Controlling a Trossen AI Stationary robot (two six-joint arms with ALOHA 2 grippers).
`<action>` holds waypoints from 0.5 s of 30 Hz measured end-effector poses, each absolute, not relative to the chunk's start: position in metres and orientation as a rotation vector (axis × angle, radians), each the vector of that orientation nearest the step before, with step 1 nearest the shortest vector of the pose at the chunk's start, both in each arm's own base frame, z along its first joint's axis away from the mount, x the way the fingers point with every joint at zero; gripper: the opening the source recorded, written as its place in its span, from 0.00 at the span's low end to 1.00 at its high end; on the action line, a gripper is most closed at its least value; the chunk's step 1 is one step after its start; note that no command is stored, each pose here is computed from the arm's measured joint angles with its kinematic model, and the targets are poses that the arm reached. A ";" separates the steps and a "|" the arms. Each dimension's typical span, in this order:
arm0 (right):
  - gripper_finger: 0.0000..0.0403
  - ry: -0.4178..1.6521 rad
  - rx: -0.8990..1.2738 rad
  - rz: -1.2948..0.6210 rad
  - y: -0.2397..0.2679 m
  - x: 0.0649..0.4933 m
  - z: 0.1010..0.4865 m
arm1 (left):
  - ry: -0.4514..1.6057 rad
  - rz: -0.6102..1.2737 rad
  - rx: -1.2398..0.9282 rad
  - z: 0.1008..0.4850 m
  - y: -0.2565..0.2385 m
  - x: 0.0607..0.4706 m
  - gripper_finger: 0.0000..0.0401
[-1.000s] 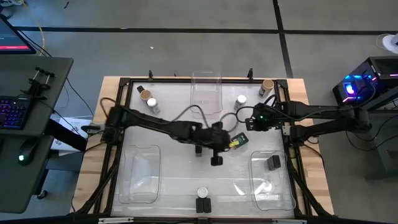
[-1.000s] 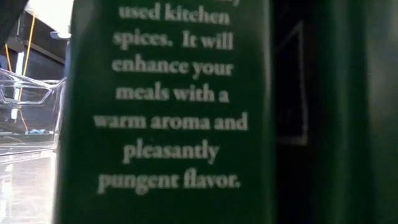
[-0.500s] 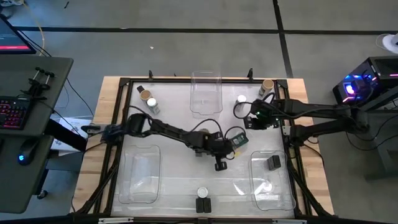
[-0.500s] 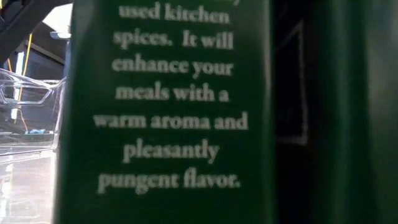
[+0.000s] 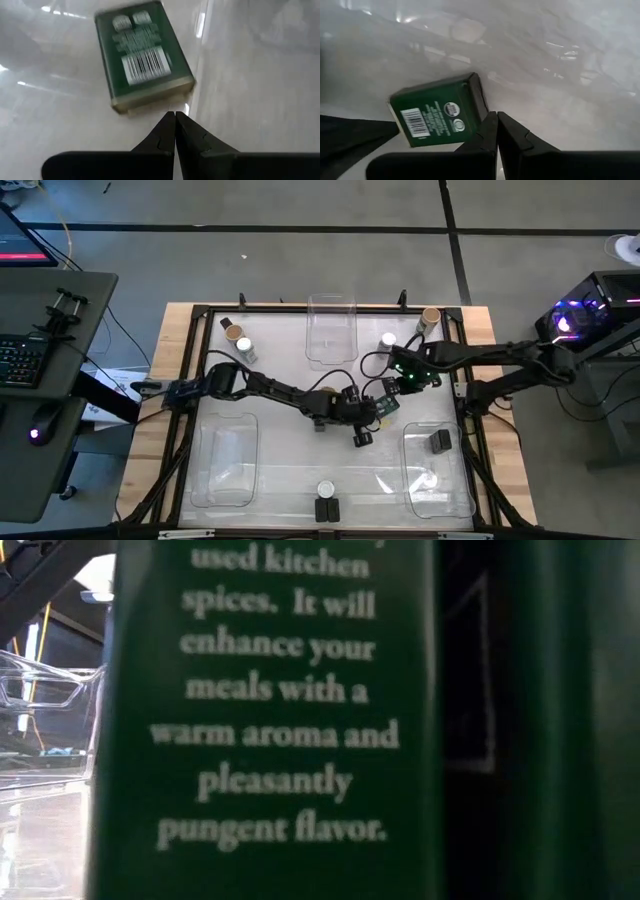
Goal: Sort spices by type
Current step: Put the black spice can into the right transparent bin
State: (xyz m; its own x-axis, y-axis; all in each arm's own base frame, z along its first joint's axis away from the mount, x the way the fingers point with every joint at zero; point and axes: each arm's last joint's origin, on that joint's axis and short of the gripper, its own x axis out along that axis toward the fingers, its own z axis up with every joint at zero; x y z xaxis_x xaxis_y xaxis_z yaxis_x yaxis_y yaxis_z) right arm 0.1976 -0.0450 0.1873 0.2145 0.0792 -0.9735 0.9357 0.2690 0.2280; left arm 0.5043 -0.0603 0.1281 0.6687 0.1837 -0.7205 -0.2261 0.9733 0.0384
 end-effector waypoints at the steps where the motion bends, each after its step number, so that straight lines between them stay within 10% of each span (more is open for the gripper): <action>1: 0.00 1.209 1.127 -0.818 -0.045 0.198 0.185 | 0.793 0.236 -0.067 0.127 -0.058 0.506 0.00; 15: 0.00 1.259 1.087 -0.732 -0.049 0.217 0.165 | 0.797 0.236 -0.089 0.109 -0.053 0.510 0.00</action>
